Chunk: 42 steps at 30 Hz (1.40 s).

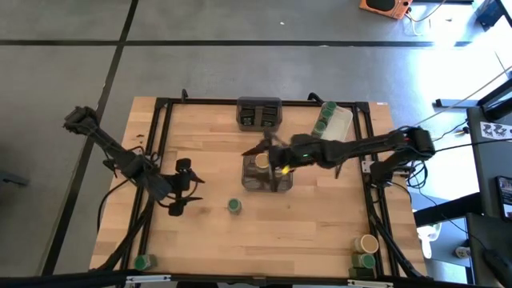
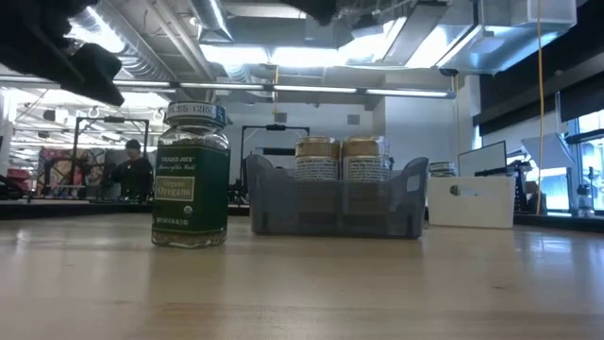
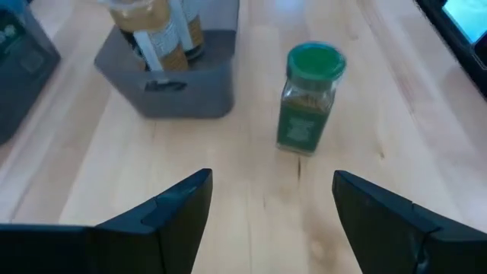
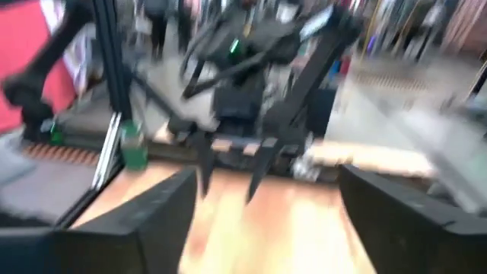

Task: Sort spices by type
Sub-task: Put the green seasoning bottle into the white bin

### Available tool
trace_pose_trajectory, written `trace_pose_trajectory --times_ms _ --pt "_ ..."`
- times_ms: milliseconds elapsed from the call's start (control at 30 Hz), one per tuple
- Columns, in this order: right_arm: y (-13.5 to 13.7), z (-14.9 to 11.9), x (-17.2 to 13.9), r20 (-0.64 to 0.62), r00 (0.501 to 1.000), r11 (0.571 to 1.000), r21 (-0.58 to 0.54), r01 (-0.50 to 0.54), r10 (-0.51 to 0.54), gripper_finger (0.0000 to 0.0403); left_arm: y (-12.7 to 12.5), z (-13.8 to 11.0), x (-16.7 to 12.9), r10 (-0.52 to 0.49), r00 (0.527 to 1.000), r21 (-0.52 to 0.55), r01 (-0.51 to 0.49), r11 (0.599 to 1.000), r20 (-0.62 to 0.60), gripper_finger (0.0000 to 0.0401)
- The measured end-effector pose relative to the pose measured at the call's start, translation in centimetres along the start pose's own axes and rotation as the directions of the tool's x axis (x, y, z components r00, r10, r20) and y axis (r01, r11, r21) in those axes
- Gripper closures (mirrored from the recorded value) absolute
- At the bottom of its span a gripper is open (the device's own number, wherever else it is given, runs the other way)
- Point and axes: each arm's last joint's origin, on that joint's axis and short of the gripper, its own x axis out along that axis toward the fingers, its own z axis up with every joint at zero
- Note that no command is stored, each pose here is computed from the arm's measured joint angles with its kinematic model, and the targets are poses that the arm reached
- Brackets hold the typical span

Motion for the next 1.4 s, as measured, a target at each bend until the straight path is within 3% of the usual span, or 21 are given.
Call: trace_pose_trajectory --times_ms 167,333,600,767,967,1167,1400 --pt "2.5 -0.3 2.5 -0.248 0.966 0.994 0.090 -0.056 0.077 0.0036 -0.1 -0.9 0.1 -0.011 1.000 -0.031 0.010 0.999 -0.016 0.0131" --pt "4.8 -1.2 4.2 -0.282 0.955 0.990 0.127 -0.062 0.096 0.0034 -0.3 -0.9 0.1 -0.020 1.000 -0.048 0.020 0.999 -0.012 0.0131" --pt "6.6 -5.8 7.1 -0.383 0.921 0.992 0.121 -0.021 0.066 0.0045 -0.4 -0.6 0.1 -0.032 0.999 -0.064 0.033 0.997 0.017 0.0131" --pt "7.2 -8.1 8.7 -0.375 0.923 0.989 0.145 -0.027 0.080 0.0045 -0.3 -0.5 0.1 -0.018 1.000 -0.057 0.019 0.998 0.022 0.0131" --pt "7.2 -10.5 10.0 -0.396 0.917 0.980 0.196 0.040 0.042 0.0045 -0.3 -0.5 0.1 -0.013 1.000 -0.056 0.014 0.998 0.023 0.0131" --pt "7.4 -12.0 11.0 -0.374 0.926 0.978 0.206 0.031 0.050 0.0045 -0.3 -0.5 0.1 -0.012 1.000 -0.052 0.013 0.999 0.023 0.0131" --pt "7.2 -13.0 11.3 -0.396 0.918 0.980 0.175 0.098 -0.021 0.0052 -0.3 -0.6 0.1 -0.012 1.000 -0.051 0.013 0.999 0.022 0.0132"
